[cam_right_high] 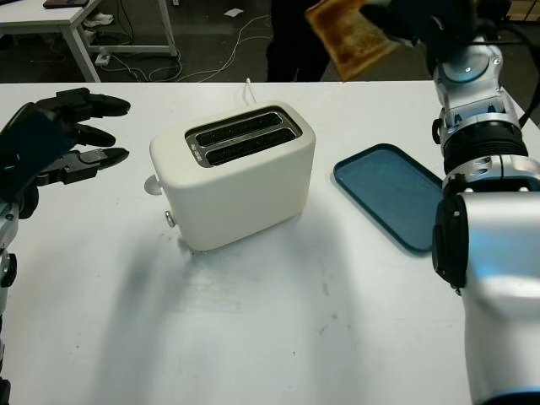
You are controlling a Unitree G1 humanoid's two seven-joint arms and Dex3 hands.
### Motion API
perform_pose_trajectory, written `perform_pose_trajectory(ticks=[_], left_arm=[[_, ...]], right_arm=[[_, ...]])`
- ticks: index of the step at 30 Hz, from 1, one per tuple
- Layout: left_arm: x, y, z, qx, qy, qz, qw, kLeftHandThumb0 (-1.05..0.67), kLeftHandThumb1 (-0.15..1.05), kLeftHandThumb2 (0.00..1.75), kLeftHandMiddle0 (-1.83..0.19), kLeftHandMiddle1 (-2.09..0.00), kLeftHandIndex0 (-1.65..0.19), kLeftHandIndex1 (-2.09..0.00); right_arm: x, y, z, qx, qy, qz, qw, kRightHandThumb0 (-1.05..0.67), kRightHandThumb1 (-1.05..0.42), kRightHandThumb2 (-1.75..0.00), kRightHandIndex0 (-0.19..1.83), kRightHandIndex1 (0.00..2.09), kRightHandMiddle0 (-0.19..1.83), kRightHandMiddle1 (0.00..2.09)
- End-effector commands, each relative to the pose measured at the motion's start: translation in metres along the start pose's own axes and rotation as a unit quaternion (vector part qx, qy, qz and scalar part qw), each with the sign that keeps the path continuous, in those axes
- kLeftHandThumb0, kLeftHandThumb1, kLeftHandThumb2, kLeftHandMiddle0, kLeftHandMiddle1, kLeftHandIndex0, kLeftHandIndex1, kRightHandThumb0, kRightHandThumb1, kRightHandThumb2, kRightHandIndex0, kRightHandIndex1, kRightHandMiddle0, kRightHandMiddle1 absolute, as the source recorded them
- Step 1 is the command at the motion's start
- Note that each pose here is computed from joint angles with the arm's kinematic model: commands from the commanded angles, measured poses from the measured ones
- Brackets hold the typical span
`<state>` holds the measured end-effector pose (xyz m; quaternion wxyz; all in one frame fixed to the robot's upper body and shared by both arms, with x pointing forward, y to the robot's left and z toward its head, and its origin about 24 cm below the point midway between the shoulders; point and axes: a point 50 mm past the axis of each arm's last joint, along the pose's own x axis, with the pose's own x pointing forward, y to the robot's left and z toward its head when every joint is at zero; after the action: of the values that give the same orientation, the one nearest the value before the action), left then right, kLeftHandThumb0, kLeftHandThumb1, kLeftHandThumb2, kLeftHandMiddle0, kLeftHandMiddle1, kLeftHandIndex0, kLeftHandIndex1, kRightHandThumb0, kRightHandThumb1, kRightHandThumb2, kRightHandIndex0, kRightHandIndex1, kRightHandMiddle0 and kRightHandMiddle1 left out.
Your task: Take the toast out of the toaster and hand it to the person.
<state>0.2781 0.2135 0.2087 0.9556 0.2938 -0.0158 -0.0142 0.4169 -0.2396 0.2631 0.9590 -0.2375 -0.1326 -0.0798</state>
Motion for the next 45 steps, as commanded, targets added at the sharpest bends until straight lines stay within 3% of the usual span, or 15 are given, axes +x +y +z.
perform_pose_trajectory(ticks=[1,7,13,26,45], left_arm=[[0.000,-0.001,-0.001,-0.001,0.002,-0.002,1.000,-0.14,0.92,0.15,-0.17,-1.17,-0.38,-0.54],[0.002,-0.001,-0.002,-0.003,-0.004,-0.002,1.000,-0.13,0.91,0.15,-0.16,-1.18,-0.37,-0.57],[0.001,0.000,-0.003,0.001,0.000,-0.001,1.000,-0.15,0.90,0.16,-0.16,-1.19,-0.36,-0.59],[0.002,-0.002,-0.004,-0.007,0.000,-0.003,1.000,-0.17,0.90,0.16,-0.15,-1.18,-0.34,-0.62],[0.001,0.000,-0.008,-0.004,-0.001,0.002,1.000,-0.18,0.90,0.15,-0.16,-1.21,-0.32,-0.68]], right_arm=[[-0.003,0.005,-0.012,0.043,0.026,-0.014,0.999,-0.33,-0.92,-0.40,0.87,1.75,0.60,1.75],[-0.009,0.020,-0.035,0.046,0.089,-0.043,0.994,-0.24,-0.92,-0.42,0.70,1.75,0.35,1.75],[-0.015,0.033,-0.049,0.054,0.120,-0.047,0.990,-0.25,-0.92,-0.42,0.69,1.75,0.31,1.75],[-0.024,0.057,-0.064,0.080,0.161,-0.027,0.983,-0.25,-0.92,-0.39,0.75,1.75,0.44,1.75],[-0.026,0.058,-0.068,0.067,0.162,-0.027,0.984,-0.28,-0.92,-0.38,0.82,1.75,0.49,1.75]])
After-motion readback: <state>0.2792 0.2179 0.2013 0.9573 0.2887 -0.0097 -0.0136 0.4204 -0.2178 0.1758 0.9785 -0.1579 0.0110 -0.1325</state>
